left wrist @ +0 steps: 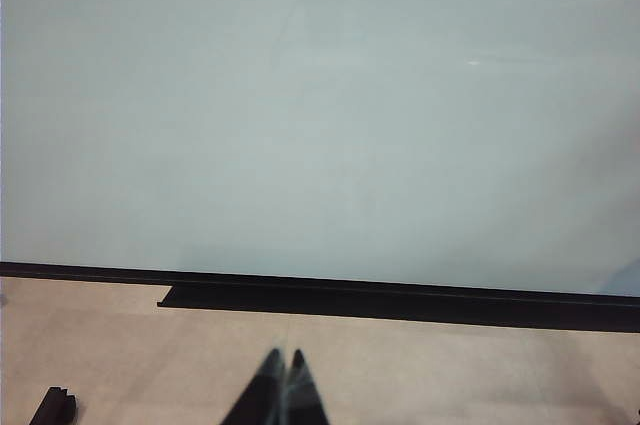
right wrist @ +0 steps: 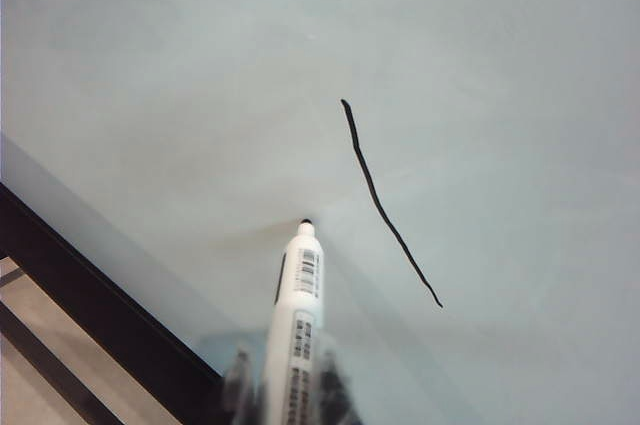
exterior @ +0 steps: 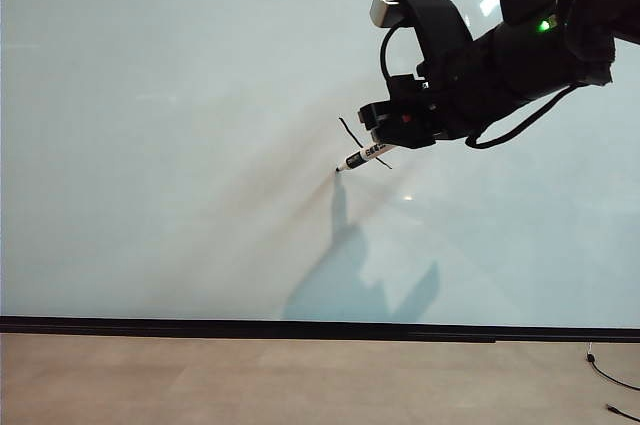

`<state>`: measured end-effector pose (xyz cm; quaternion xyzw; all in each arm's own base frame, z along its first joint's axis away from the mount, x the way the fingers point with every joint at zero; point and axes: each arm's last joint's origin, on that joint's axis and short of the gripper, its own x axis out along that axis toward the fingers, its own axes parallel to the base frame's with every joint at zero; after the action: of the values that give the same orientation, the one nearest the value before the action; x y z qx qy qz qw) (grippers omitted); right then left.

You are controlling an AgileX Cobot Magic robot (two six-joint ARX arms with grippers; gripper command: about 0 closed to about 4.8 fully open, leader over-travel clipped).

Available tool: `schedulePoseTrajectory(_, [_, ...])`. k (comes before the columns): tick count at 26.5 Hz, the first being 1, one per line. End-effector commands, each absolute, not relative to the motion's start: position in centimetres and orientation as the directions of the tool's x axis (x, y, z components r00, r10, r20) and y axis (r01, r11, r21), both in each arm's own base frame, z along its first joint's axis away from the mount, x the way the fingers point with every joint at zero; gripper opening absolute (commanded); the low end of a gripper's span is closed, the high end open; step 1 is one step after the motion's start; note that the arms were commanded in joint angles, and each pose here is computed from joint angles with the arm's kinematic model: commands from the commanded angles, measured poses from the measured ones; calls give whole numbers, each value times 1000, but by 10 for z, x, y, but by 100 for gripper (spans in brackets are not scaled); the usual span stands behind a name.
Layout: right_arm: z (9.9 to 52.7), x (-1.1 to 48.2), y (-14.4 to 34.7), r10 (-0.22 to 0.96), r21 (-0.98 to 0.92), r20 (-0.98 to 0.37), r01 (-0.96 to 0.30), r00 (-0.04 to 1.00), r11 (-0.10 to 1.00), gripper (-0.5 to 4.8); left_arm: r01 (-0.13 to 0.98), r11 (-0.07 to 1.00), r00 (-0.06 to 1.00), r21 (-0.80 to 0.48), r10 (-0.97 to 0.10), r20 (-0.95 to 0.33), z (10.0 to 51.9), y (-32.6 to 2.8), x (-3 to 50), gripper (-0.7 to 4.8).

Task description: Pick up the pen on the shelf to the right of the whiteboard and draw a cross mark.

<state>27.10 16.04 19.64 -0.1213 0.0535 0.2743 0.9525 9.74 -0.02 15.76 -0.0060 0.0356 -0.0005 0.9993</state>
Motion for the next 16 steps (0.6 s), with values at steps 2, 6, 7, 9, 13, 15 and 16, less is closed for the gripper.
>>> schedulePoseTrajectory(2, [202,272,160,493,-211,-137,-512,859,833,-6,5,1000,998,-8,-5,-64,159,0,97,-5])
schedulePoseTrajectory(6, [205,272,159,482,-235,-115,-495,869,837,-6,4,1000,998,-8,-5,-64,159,0,97,-5])
schedulePoseTrajectory(7, [206,272,159,479,-236,-113,-492,871,838,-6,4,1000,998,-8,-5,-63,159,0,97,-4])
schedulePoseTrajectory(9, [208,271,158,476,-241,-106,-487,873,840,-6,4,1000,998,-8,-5,-63,159,0,97,-4])
schedulePoseTrajectory(13, [211,270,157,461,-245,-95,-469,882,848,-6,4,1000,998,-8,-5,-63,159,0,97,-5])
schedulePoseTrajectory(15, [213,270,157,457,-247,-93,-465,885,850,-6,4,1000,998,-8,-5,-63,159,0,97,-4])
schedulePoseTrajectory(16, [213,270,157,455,-249,-93,-464,885,850,-6,5,1000,998,-8,-5,-63,159,0,97,-4])
